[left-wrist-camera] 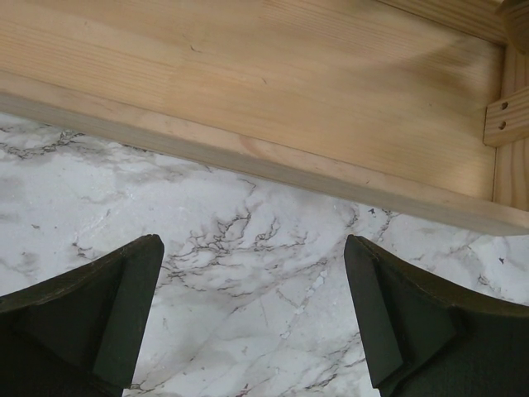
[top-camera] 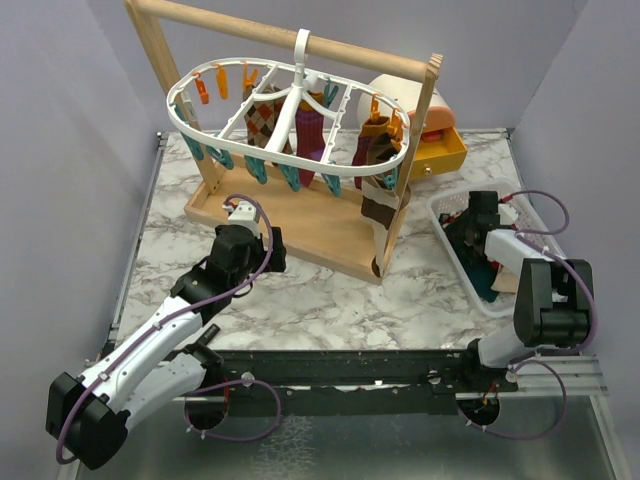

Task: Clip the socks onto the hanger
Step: Adjust the sock in the bin.

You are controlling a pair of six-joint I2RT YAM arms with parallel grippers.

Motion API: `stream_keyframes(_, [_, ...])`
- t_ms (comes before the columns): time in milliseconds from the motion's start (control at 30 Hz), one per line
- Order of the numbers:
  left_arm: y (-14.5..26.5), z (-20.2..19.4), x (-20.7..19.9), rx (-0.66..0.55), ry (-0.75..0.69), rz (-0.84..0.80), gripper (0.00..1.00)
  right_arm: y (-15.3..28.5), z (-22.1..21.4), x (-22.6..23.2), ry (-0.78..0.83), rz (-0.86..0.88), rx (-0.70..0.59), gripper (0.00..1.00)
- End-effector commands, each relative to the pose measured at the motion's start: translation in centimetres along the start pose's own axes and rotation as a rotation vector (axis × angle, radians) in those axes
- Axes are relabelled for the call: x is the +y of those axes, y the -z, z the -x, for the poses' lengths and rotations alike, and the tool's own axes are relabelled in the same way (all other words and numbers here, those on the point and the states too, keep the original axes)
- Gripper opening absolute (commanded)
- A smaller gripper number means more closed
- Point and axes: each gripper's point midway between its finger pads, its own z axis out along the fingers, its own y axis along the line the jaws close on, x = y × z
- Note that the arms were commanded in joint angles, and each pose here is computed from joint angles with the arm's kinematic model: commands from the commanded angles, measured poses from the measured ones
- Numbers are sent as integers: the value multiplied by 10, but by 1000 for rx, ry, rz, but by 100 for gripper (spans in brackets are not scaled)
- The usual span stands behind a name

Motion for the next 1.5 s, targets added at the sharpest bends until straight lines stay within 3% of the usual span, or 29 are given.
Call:
stream_keyframes(0, [1,4,-3,-25,-7,-14,99,-13,-1,-10,27,-73,3,73])
stream_keyframes(133, [-1,4,0,-20,-13,1,99,-29,-20,-25,92,-143,80,67])
stream_keyframes(300, [2,7,2,-33,-8,6,99,-35,-38,-33,127,-145,137,34])
stream_keyframes(567, [5,9,-1,-46,1,-11,99,19,25,19,74,32,-6,1])
stream_keyframes(800, [8,13,-6,-62,6,-39,99,90,90,58,1,171,-157,0])
stream_keyframes(1167, [17,18,-10,-87,16,-62,99,143,127,64,1,261,-318,0])
stream_keyframes(1300, [19,18,-10,-88,21,-64,99,140,149,37,40,95,-425,0])
stream_keyframes(1467, [20,17,-10,-85,21,-63,99,118,157,-13,-48,-102,-454,0])
